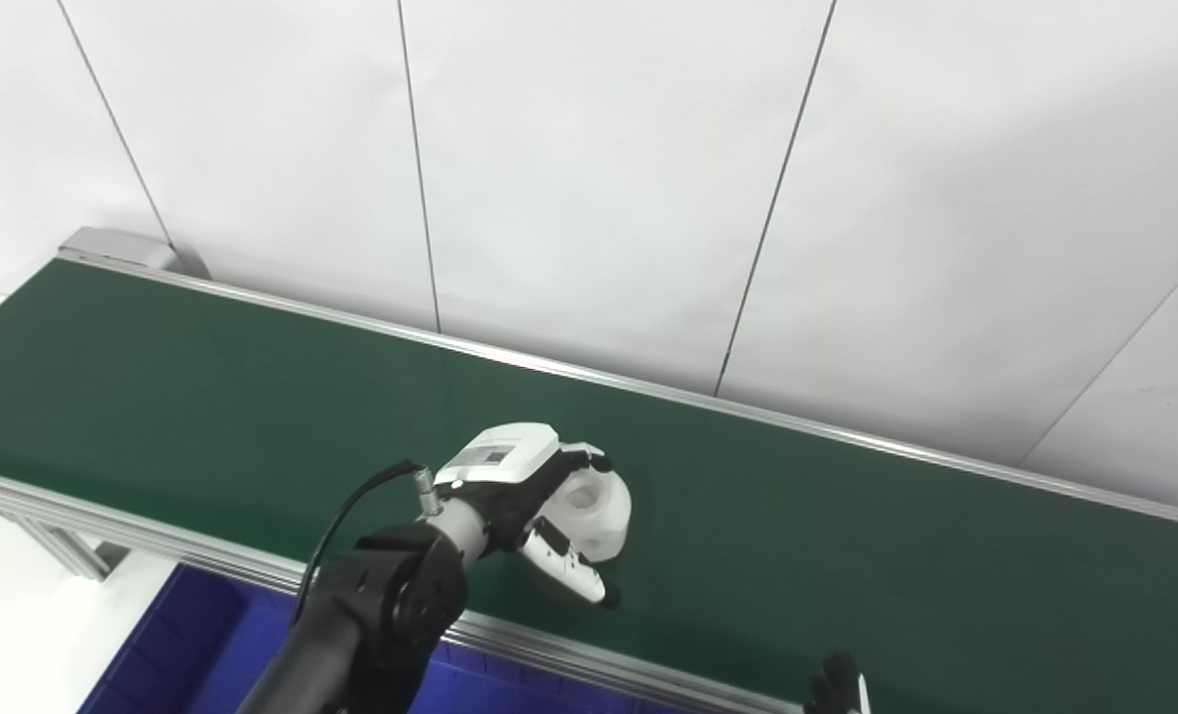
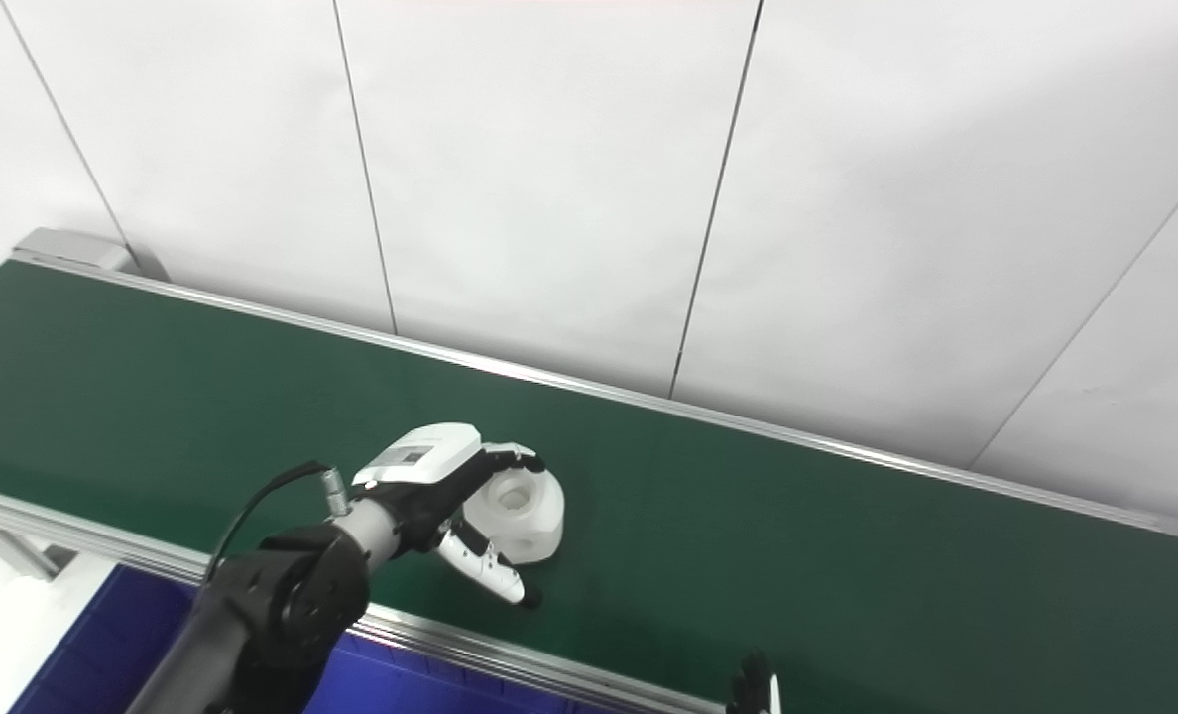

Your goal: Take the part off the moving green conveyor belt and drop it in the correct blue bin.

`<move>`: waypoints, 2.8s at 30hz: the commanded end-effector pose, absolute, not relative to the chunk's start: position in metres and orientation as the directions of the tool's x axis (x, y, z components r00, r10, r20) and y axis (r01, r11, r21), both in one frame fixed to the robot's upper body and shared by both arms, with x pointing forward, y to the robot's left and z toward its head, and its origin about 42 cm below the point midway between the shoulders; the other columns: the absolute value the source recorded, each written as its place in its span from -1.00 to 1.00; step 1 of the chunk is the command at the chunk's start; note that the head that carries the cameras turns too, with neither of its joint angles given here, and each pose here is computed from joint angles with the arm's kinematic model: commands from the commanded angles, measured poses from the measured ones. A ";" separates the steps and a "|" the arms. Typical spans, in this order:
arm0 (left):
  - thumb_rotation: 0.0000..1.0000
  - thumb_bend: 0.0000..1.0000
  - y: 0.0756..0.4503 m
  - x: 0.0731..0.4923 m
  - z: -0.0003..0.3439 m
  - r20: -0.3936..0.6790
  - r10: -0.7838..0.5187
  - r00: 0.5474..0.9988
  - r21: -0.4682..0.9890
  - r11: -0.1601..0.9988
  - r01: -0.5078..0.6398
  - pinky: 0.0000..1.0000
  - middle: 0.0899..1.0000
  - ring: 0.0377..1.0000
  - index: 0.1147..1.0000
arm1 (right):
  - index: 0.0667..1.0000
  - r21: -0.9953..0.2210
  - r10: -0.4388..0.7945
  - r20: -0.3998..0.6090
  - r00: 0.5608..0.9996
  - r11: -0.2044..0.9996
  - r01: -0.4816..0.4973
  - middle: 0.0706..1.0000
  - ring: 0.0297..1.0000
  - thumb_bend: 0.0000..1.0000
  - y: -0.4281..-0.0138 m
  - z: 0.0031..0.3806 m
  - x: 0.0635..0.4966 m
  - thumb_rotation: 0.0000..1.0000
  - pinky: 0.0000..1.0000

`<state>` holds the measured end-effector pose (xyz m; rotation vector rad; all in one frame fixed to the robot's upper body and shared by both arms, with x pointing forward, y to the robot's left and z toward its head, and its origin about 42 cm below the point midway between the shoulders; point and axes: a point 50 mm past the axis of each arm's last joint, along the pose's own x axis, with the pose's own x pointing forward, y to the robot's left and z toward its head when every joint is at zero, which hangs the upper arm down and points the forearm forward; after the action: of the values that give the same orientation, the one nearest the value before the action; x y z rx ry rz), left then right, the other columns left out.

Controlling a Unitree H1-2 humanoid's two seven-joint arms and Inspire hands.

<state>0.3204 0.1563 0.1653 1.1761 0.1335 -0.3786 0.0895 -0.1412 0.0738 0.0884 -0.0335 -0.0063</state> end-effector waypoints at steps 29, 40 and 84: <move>-0.95 0.18 0.089 0.349 0.044 0.163 -0.148 0.975 0.787 0.616 -0.038 -0.12 -0.09 -0.13 -0.04 | 1.00 0.126 0.018 0.048 0.999 0.992 -0.024 1.00 1.00 0.60 -0.125 0.085 0.080 1.00 1.00; -1.00 0.03 0.089 0.355 0.053 0.118 -0.165 0.979 0.751 0.660 0.020 -0.55 -0.33 -0.48 -0.12 | 1.00 0.121 0.023 0.044 0.999 0.992 -0.028 1.00 1.00 0.62 -0.123 0.085 0.080 1.00 1.00; -1.00 0.04 0.207 0.236 0.231 0.207 -0.119 0.971 0.853 0.508 -0.119 -0.30 -0.19 -0.22 -0.12 | 1.00 0.138 0.045 0.030 0.999 0.989 -0.049 1.00 1.00 0.69 -0.197 0.116 0.102 1.00 1.00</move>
<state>0.2423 0.2014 0.2178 1.0205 -0.2171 -0.0455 0.1006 -0.1936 0.1065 0.1296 0.0080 0.0321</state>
